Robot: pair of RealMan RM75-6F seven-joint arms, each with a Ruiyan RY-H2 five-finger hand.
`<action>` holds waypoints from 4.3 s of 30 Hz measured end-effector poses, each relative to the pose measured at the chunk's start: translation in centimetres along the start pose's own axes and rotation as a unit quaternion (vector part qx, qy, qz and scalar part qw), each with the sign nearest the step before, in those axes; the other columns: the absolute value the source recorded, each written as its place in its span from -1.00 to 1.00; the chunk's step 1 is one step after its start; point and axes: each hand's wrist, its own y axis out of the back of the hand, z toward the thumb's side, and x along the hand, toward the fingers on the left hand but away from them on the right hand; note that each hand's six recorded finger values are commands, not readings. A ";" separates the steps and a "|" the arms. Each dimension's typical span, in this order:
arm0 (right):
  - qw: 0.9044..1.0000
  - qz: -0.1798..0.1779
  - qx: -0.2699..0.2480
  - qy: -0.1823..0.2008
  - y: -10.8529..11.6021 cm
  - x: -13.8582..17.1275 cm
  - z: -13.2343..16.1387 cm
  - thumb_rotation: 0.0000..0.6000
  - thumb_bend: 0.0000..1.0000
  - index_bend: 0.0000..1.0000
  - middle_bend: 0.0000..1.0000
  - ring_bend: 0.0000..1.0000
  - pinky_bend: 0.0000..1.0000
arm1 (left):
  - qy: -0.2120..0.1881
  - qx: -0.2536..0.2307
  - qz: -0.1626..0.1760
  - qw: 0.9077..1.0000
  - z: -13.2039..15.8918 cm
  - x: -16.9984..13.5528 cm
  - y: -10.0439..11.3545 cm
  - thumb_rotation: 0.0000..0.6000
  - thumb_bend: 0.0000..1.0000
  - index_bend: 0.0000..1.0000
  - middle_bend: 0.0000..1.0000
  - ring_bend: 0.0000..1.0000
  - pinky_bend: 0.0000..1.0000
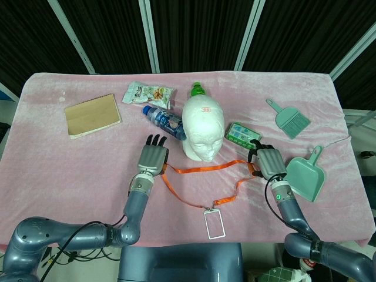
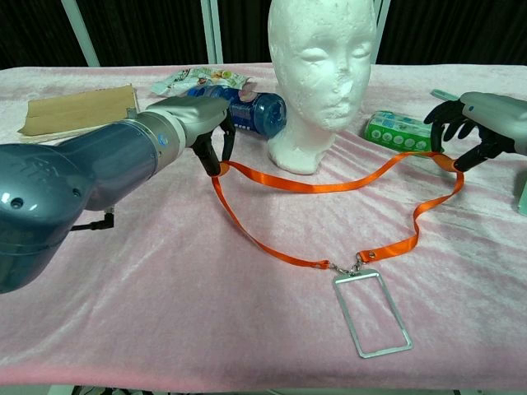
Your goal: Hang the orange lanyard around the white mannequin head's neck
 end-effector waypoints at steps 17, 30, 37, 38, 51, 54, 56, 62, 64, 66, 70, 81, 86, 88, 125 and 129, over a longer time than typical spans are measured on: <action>1.000 0.006 -0.002 -0.002 -0.1 0.3 -0.3 1.00 -0.10 0.60 -0.64 -0.38 -0.48 | -0.011 -0.035 0.005 0.999 -0.6 0.1 -0.2 1.00 -0.16 0.24 -0.79 -1.00 -1.00; 1.000 -0.016 -0.014 0.001 1.6 1.2 -0.6 1.00 -0.09 0.61 -0.64 -0.39 -0.48 | -0.043 -0.058 -0.010 0.997 -0.9 -0.9 0.3 1.00 -0.16 0.23 -0.79 -1.00 -1.00; 0.998 -0.047 -0.031 0.001 4.3 3.2 -1.2 1.00 -0.10 0.62 -0.64 -0.39 -0.48 | -0.066 -0.070 -0.005 0.995 -1.7 -1.8 1.7 1.00 -0.16 0.23 -0.79 -1.00 -1.00; 0.998 -0.051 -0.033 0.002 4.7 3.5 -1.3 1.00 -0.10 0.62 -0.64 -0.38 -0.48 | -0.070 -0.073 -0.003 0.995 -1.7 -1.9 2.0 1.00 -0.16 0.23 -0.79 -1.00 -1.00; 0.993 -0.104 -0.041 0.024 9.9 8.1 -1.1 1.00 -0.10 0.62 -0.63 -0.38 -0.48 | -0.135 -0.113 0.014 0.984 -0.8 -3.2 4.6 1.00 -0.16 0.23 -0.80 -1.00 -1.00; 0.991 -0.117 -0.045 0.036 11.0 8.1 -0.3 1.00 -0.10 0.62 -0.63 -0.38 -0.48 | -0.146 -0.136 0.026 0.980 -0.4 -3.3 5.5 1.00 -0.16 0.23 -0.80 -1.00 -1.00; 0.990 -0.127 -0.044 0.044 11.8 8.1 0.3 1.00 -0.10 0.62 -0.63 -0.38 -0.48 | -0.153 -0.151 0.037 0.976 -0.2 -3.3 6.3 1.00 -0.16 0.24 -0.80 -1.00 -1.00; 0.985 -0.156 -0.040 0.066 14.6 7.9 2.2 1.00 -0.10 0.62 -0.63 -0.38 -0.48 | -0.166 -0.174 0.091 0.966 -0.2 -3.5 9.6 1.00 -0.16 0.23 -0.80 -1.00 -1.00; 0.984 -0.160 -0.039 0.071 15.3 7.9 2.8 1.00 -0.10 0.62 -0.63 -0.38 -0.48 | -0.166 -0.183 0.104 0.964 -0.5 -3.6 10.6 1.00 -0.16 0.23 -0.80 -1.00 -1.00; 0.983 -0.163 -0.041 0.076 15.9 7.9 3.3 1.00 -0.10 0.62 -0.63 -0.38 -0.48 | -0.164 -0.189 0.112 0.962 -0.8 -3.6 11.3 1.00 -0.16 0.23 -0.80 -1.00 -1.00; 0.981 -0.165 -0.048 0.089 17.1 8.0 4.7 1.00 -0.10 0.62 -0.62 -0.38 -0.47 | -0.158 -0.205 0.130 0.957 -1.8 -3.6 12.6 1.00 -0.16 0.23 -0.80 -1.00 -1.00; 0.981 -0.156 -0.054 0.101 19.0 6.8 7.2 1.00 -0.10 0.62 -0.61 -0.38 -0.48 | -0.146 -0.252 0.152 0.944 -3.7 -3.4 14.6 1.00 -0.18 0.16 -0.79 -1.00 -1.00; 0.983 -0.143 -0.074 0.093 19.7 5.2 7.8 1.00 -0.09 0.63 -0.61 -0.38 -0.48 | -0.144 -0.293 0.154 0.933 -3.8 -3.1 15.2 1.00 -0.23 0.14 -0.78 -1.00 -1.00; 0.983 -0.139 -0.083 0.089 20.2 4.4 8.0 1.00 -0.09 0.63 -0.61 -0.38 -0.48 | -0.143 -0.312 0.157 0.926 -3.9 -2.9 15.6 1.00 -0.24 0.15 -0.77 -1.00 -1.00; 0.978 -0.139 -0.146 0.047 25.1 -5.4 7.7 1.00 -0.06 0.63 -0.61 -0.37 -0.48 | -0.072 -0.405 0.169 0.896 -6.6 2.8 14.8 1.00 -0.33 0.00 -0.76 -1.00 -1.00; 0.981 -0.128 -0.140 0.036 24.6 -6.3 7.2 1.00 -0.06 0.63 -0.61 -0.37 -0.48 | -0.066 -0.401 0.173 0.897 -6.7 3.4 14.4 1.00 -0.33 0.00 -0.75 -1.00 -1.00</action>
